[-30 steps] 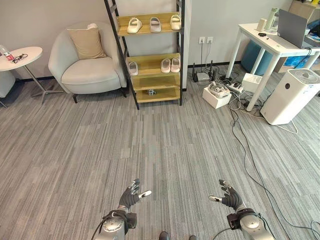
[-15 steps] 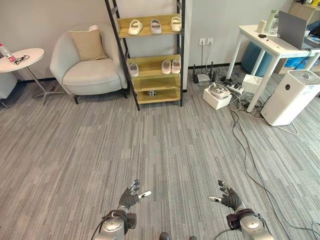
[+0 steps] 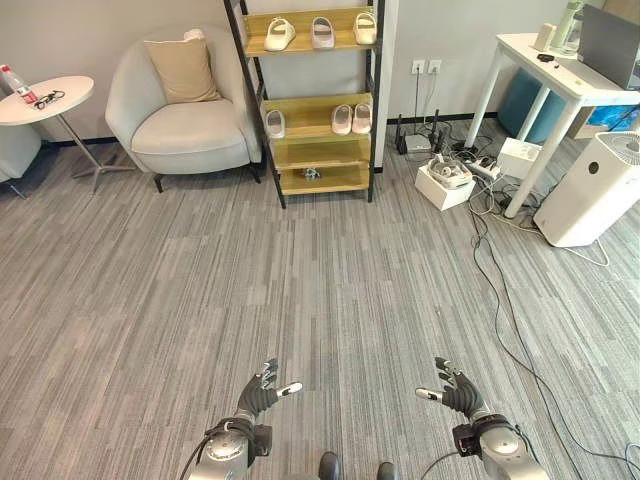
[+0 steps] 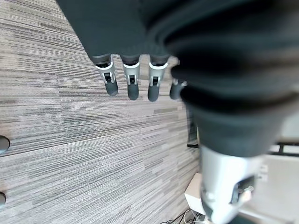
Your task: Arrange the slippers neatly on the shoe rack.
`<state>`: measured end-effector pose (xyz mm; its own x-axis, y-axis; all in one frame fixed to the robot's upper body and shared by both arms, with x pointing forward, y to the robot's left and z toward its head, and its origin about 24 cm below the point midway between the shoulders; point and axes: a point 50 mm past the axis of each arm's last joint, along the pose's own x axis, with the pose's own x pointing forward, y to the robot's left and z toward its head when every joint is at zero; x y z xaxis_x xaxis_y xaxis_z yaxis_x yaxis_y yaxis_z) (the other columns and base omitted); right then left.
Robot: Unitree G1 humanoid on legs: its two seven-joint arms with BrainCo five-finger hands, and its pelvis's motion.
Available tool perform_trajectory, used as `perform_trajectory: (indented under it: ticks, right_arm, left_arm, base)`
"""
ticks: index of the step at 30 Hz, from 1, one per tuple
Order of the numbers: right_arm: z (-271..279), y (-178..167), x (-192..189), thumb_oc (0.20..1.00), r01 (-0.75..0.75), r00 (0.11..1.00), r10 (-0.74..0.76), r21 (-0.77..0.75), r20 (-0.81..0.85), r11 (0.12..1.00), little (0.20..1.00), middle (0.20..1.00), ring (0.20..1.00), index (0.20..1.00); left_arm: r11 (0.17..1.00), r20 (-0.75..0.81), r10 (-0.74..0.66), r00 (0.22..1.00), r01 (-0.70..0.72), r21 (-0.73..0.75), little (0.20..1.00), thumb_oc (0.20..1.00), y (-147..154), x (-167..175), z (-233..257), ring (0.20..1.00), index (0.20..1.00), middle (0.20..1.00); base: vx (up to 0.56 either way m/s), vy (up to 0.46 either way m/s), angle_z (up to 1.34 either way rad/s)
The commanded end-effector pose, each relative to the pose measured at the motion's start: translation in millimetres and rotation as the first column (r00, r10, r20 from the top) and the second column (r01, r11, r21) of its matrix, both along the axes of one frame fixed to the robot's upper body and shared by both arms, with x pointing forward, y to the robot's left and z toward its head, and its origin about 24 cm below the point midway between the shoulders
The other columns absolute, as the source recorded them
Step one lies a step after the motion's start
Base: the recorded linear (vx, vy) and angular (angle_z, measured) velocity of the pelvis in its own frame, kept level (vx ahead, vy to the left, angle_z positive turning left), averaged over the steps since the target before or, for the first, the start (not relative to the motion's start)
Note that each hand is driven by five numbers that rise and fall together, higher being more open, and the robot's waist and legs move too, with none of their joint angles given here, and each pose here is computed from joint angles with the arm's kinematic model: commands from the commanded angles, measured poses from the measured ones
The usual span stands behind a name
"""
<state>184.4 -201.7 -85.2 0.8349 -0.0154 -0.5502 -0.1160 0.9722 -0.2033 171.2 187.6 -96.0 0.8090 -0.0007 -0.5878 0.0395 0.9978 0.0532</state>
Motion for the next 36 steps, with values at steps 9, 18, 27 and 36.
perform_trajectory:
  ticks: [9, 18, 27, 36]
  right_arm:
    - [23, 4, 27, 1.000, 0.040, 0.989, -0.044, 0.031, 0.144, 0.999, 1.000, 1.000, 1.000, 1.000]
    - [14, -2, 10, 1.000, 0.026, 0.995, -0.029, 0.032, 0.093, 0.999, 1.000, 1.000, 1.000, 1.000]
    - [13, -16, 11, 1.000, 0.047, 0.996, -0.044, -0.045, 0.078, 0.998, 1.000, 1.000, 1.000, 1.000]
    - [13, 8, 19, 1.000, -0.009, 0.996, 0.008, 0.009, 0.083, 1.000, 1.000, 1.000, 1.000, 1.000]
  left_arm:
    - [0.996, 0.192, -0.053, 0.980, 0.039, 0.077, 1.000, 1.000, 11, 42, 36, 1.000, 1.000, 1.000]
    - [1.000, 0.170, -0.012, 0.985, 0.014, -0.007, 1.000, 1.000, 3, 38, 31, 1.000, 1.000, 1.000]
    - [1.000, 0.157, -0.007, 0.988, 0.010, -0.021, 1.000, 1.000, 0, 36, 28, 1.000, 1.000, 1.000]
    - [1.000, 0.172, 0.001, 0.985, -0.003, 0.011, 1.000, 1.000, 10, 42, 33, 1.000, 1.000, 1.000]
  base:
    - [0.16, 0.031, 0.12]
    - [0.25, -0.205, 0.22]
    - [0.30, 0.103, -0.16]
    - [0.20, 0.169, -0.20]
